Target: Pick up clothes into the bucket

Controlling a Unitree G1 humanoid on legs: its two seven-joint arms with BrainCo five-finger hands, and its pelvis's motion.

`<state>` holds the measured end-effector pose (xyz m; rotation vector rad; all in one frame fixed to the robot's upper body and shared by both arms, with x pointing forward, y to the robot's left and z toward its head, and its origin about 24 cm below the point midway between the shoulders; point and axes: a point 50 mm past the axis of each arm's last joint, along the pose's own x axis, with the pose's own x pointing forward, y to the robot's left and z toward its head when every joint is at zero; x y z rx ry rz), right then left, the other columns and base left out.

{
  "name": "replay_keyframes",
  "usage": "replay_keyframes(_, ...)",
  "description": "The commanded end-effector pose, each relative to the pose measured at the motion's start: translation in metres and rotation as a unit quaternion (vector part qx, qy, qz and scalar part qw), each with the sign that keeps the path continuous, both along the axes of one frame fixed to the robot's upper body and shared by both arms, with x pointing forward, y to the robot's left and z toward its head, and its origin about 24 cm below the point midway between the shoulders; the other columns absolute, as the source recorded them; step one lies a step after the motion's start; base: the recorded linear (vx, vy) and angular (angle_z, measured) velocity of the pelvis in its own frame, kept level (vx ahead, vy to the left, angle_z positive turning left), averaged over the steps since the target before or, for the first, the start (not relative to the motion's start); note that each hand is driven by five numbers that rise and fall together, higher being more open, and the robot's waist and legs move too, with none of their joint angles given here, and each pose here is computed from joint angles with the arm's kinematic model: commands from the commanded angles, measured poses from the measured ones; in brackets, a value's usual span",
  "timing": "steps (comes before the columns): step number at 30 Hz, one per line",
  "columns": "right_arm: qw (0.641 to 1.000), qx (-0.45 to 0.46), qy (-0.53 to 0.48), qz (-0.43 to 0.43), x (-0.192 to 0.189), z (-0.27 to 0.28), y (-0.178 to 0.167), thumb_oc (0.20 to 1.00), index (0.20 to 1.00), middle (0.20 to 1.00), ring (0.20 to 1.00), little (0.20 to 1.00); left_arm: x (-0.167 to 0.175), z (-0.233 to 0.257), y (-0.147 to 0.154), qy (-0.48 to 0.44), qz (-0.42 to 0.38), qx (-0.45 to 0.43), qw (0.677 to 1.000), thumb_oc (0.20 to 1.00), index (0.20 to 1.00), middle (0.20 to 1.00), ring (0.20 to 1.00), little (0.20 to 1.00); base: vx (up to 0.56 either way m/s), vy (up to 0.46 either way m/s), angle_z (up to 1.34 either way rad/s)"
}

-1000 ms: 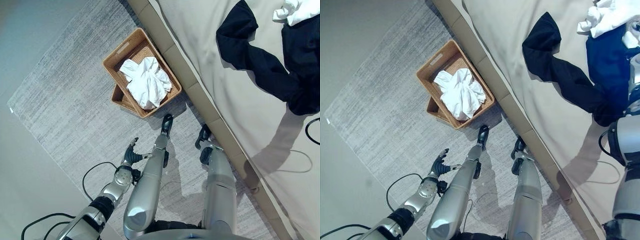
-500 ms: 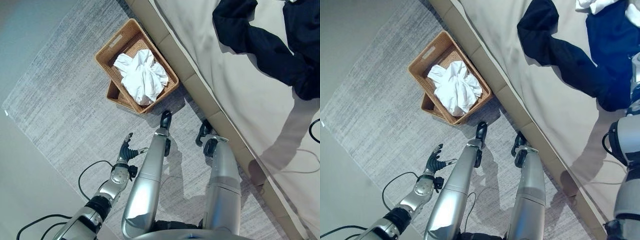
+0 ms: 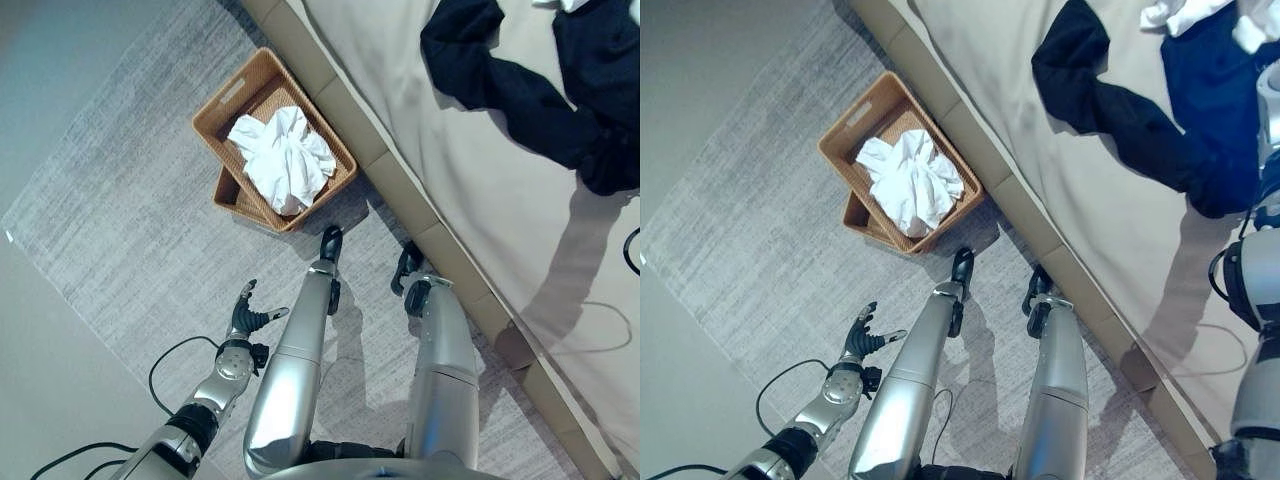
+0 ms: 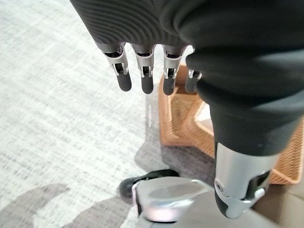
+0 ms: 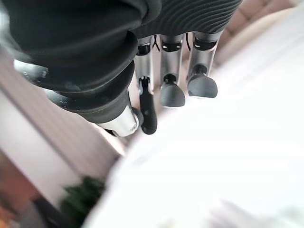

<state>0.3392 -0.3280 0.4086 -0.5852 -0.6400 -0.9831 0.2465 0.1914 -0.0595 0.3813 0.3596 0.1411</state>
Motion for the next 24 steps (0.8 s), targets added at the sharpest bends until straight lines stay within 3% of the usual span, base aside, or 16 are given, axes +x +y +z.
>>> replay_keyframes(1, 0.988, -0.076, -0.135, 0.02, -0.033, 0.055, 0.024, 0.2, 0.2, 0.2, 0.2, 0.2, -0.023, -0.015, 0.029, 0.029, 0.036, 0.049, 0.998, 1.0, 1.0, 1.0, 1.0, 1.0, -0.04, 0.05, -0.16)
replay_keyframes(9, 0.978, -0.082, -0.188, 0.037, -0.045, 0.071, 0.034, 0.2, 0.2, 0.2, 0.2, 0.2, -0.025, -0.017, 0.042, 0.041, 0.049, 0.062, 0.996, 1.0, 1.0, 1.0, 1.0, 1.0, -0.03, 0.026, -0.15)
replay_keyframes(24, 0.98, -0.083, -0.169, 0.07, -0.037, 0.058, 0.036, 0.2, 0.2, 0.2, 0.2, 0.2, -0.023, 0.003, 0.046, -0.003, 0.003, 0.043, 0.999, 1.0, 1.0, 1.0, 1.0, 1.0, 0.1, 0.021, -0.04)
